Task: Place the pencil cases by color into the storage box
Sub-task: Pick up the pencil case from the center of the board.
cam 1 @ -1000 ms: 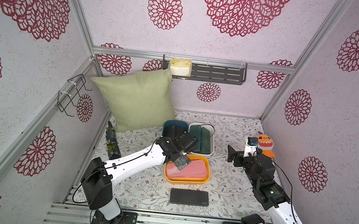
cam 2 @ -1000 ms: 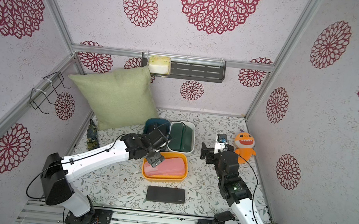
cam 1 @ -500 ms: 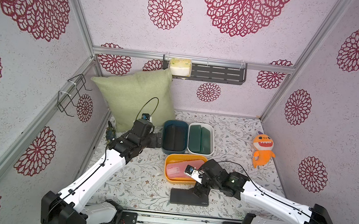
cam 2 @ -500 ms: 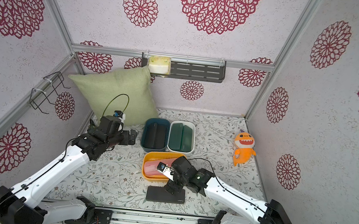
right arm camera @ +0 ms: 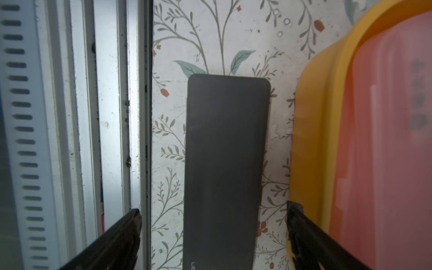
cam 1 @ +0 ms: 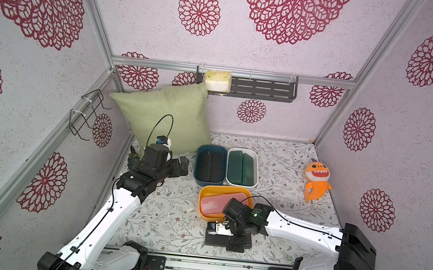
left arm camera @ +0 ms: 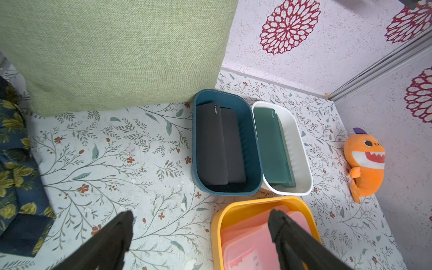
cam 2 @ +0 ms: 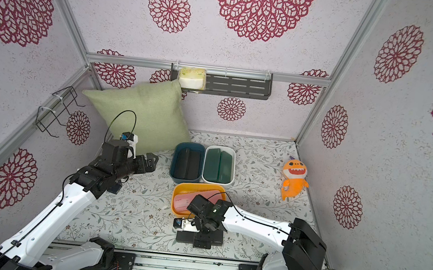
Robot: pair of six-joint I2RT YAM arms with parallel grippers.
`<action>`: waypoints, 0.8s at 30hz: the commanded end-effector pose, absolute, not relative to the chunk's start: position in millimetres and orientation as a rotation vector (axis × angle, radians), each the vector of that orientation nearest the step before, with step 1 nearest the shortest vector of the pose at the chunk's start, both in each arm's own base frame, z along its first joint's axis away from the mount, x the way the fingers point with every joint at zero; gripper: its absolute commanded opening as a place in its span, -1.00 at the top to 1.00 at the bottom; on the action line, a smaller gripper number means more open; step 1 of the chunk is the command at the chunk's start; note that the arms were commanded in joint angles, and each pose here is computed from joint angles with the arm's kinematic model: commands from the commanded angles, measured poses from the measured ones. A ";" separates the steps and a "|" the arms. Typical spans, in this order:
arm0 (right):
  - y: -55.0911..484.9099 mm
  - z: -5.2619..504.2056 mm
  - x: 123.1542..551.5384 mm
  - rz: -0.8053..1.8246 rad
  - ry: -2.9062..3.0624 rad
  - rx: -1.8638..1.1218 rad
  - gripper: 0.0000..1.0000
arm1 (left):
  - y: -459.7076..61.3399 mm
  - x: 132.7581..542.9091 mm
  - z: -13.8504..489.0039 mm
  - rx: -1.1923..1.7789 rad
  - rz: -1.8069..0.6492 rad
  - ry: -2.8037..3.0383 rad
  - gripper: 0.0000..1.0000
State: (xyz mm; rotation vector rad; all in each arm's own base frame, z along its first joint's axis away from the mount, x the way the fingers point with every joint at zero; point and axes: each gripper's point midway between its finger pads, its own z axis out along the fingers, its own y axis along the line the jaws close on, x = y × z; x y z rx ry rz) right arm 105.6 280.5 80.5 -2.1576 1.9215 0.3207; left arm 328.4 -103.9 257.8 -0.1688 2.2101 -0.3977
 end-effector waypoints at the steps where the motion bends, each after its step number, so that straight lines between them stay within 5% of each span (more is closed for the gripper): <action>1: 284.3 88.4 95.9 0.374 1.875 -2.205 -0.98 | -107.0 327.6 261.0 -0.147 -0.431 2.198 -0.95; 24: 293.4 57.1 107.0 0.325 2.027 -2.097 -0.98 | -119.3 313.7 256.3 -0.037 -0.507 2.205 -0.95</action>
